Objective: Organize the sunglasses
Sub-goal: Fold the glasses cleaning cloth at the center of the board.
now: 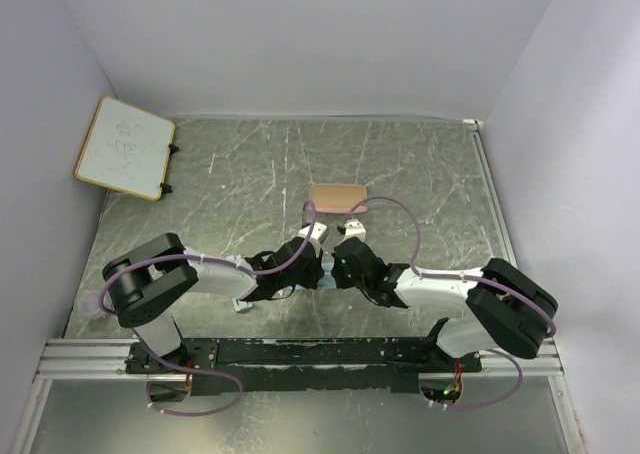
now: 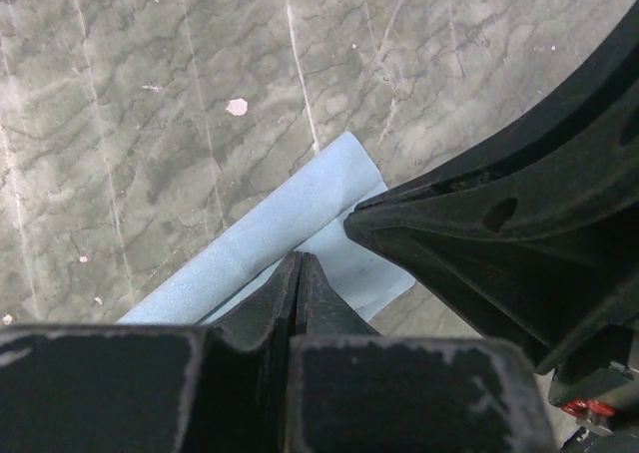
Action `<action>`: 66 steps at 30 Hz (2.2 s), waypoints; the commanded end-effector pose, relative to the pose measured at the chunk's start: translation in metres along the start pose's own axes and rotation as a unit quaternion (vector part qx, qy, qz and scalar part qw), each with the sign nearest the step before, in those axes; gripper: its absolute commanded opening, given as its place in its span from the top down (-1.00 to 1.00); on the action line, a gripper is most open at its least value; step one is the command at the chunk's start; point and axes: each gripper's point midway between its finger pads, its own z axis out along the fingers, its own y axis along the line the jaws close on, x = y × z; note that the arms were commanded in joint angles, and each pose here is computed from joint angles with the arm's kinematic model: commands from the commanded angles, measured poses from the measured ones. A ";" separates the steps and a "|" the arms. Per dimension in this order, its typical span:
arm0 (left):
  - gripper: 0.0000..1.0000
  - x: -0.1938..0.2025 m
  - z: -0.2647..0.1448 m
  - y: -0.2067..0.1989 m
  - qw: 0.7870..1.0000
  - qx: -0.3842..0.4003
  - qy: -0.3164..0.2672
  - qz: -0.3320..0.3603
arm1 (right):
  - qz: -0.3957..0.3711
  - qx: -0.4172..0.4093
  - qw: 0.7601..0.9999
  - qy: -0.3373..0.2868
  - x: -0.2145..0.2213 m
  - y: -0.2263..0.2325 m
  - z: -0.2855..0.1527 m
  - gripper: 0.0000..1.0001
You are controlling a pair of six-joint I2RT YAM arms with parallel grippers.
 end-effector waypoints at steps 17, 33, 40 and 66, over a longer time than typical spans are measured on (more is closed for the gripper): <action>0.84 0.028 -0.027 0.031 0.998 -0.053 0.041 0.003 | -0.004 -0.003 1.000 0.009 0.001 0.002 0.005 1.00; 0.83 0.027 -0.046 0.028 0.998 -0.049 0.048 -0.003 | -0.002 -0.003 1.000 0.015 0.005 0.001 0.006 1.00; 0.83 0.024 -0.052 0.026 0.998 -0.049 0.049 -0.001 | -0.001 -0.003 1.000 0.015 0.006 0.000 0.005 1.00; 0.83 0.006 -0.049 0.044 0.996 -0.085 -0.003 -0.003 | -0.018 -0.034 0.999 -0.008 -0.020 0.016 -0.008 1.00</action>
